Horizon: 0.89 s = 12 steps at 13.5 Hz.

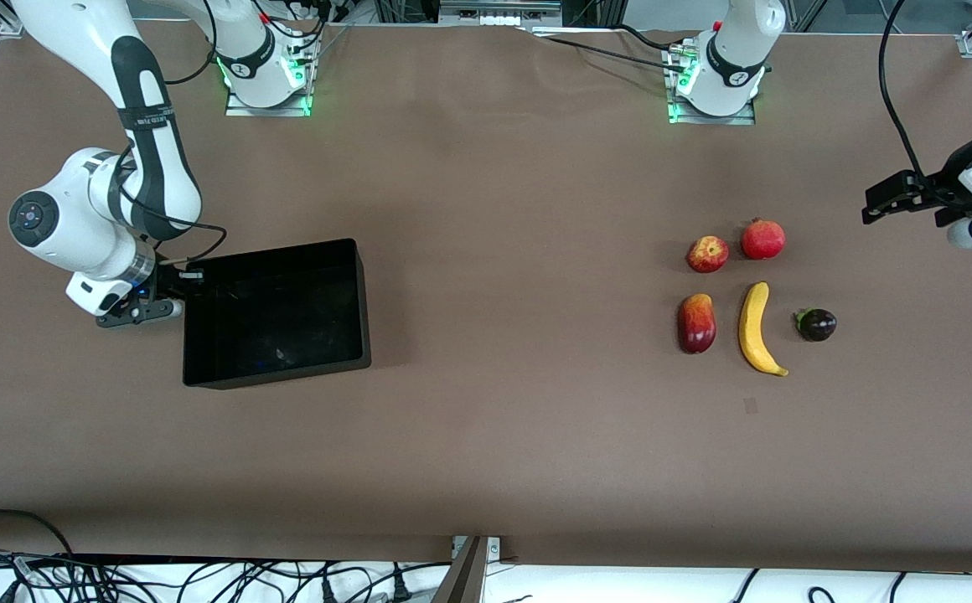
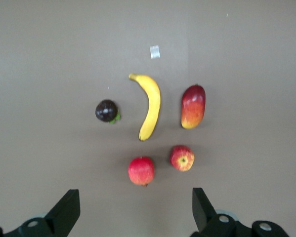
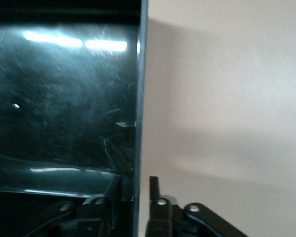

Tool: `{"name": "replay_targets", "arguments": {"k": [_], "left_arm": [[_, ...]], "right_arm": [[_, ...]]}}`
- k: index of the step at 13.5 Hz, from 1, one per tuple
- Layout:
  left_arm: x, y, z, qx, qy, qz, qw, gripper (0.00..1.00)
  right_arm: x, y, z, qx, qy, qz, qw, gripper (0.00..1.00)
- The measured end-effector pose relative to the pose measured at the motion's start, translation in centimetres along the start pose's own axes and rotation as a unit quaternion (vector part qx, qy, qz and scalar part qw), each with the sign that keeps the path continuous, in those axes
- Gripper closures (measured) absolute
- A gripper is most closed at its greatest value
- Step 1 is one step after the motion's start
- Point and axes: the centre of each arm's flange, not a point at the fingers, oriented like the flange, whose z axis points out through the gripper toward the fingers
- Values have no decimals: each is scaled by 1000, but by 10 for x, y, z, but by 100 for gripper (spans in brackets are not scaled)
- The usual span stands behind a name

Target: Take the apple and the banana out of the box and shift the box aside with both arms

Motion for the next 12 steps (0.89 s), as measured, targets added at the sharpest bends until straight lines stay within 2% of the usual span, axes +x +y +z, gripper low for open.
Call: {"name": "replay_targets", "arguments": {"k": [6,7,9,12], "left_arm": [[-1,9,-1,0,-4,-35,999,0],[-1,9,0,0,-4,-36,999,0],[-2,9,0,0,-9,-37,999,0],[-5,10,1,0,-16,-37,999,0]], "right_arm": [[54,-34,-105,51,-25,-1,998,4],[57,-37,-123,54,-29,2,998,0],[56,-51,-164,48,-45,6,998,0],[48,-92,-234,18,-64,13,998,0]]}}
